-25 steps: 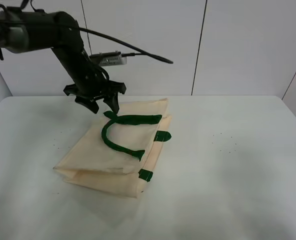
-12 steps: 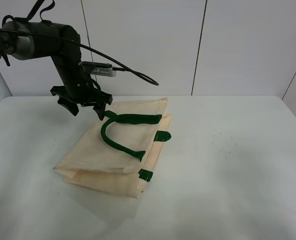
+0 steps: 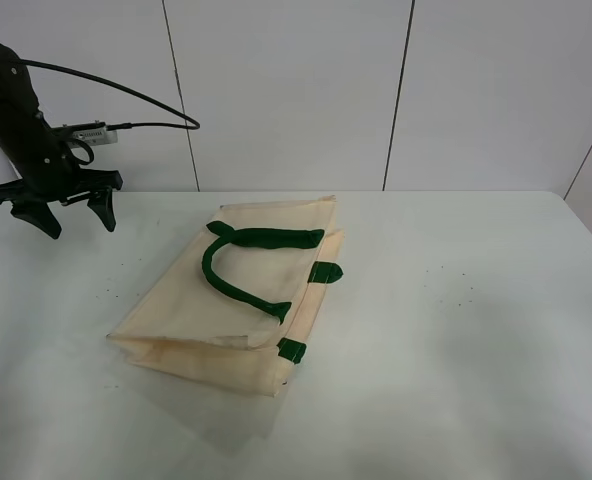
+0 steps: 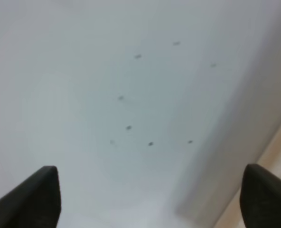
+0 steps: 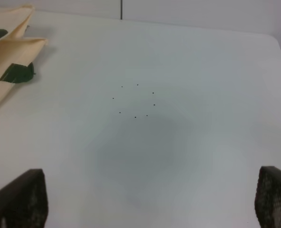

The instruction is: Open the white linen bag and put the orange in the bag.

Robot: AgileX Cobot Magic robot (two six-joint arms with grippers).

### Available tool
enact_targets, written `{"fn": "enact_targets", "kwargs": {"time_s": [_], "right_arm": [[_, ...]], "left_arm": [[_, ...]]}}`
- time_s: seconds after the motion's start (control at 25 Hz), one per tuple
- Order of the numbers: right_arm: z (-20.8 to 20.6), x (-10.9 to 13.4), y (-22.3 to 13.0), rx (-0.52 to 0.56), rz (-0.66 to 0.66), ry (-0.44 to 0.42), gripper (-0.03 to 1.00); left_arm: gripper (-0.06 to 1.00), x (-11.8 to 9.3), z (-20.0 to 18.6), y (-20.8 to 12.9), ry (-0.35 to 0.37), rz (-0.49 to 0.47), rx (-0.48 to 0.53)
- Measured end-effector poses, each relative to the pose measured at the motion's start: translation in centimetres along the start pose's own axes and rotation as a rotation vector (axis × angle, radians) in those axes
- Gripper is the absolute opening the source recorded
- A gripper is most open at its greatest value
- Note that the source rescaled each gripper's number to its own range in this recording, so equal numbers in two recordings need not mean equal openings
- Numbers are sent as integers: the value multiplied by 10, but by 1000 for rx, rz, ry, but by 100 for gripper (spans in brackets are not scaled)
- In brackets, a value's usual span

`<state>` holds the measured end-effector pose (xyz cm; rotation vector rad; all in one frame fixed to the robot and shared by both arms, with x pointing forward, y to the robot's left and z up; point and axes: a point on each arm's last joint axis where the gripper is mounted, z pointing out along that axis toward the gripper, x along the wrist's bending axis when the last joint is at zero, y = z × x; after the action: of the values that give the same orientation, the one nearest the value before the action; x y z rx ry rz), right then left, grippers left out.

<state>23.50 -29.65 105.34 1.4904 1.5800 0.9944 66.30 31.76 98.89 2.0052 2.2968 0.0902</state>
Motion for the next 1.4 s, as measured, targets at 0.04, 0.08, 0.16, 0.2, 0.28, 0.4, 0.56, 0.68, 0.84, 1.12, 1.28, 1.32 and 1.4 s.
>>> {"fn": "enact_targets", "kwargs": {"time_s": [0.04,0.08,0.16,0.2,0.28,0.4,0.56,0.68,0.84,1.12,1.28,1.32,1.4], "right_arm": [[0,0,0,0,0,0,100],[0,0,0,0,0,0,100],[0,0,0,0,0,0,100],[0,0,0,0,0,0,100],[0,0,0,0,0,0,100],[0,0,0,0,0,0,100],[0,0,0,0,0,0,100],[0,0,0,0,0,0,100],[0,0,0,0,0,0,100],[0,0,0,0,0,0,100],[0,0,0,0,0,0,100],[0,0,0,0,0,0,100],[0,0,0,0,0,0,100]], "left_arm": [[98,2,-1,0,-6,-7,3],[98,1,-4,-2,-11,-9,3],[97,-3,-11,-7,-16,1,-3],[97,-5,-18,-10,-16,8,-16],[97,-9,-33,-22,-19,19,-32],[97,-9,-62,-51,-24,28,-64],[97,0,-86,-105,6,38,-49],[97,8,-104,-155,29,45,-46],[97,17,-110,-222,28,45,-72],[97,30,-92,-324,16,72,-258],[97,35,-83,-358,18,81,-392],[97,36,-86,-364,18,82,-449],[97,38,-91,-376,19,83,-539]]}}
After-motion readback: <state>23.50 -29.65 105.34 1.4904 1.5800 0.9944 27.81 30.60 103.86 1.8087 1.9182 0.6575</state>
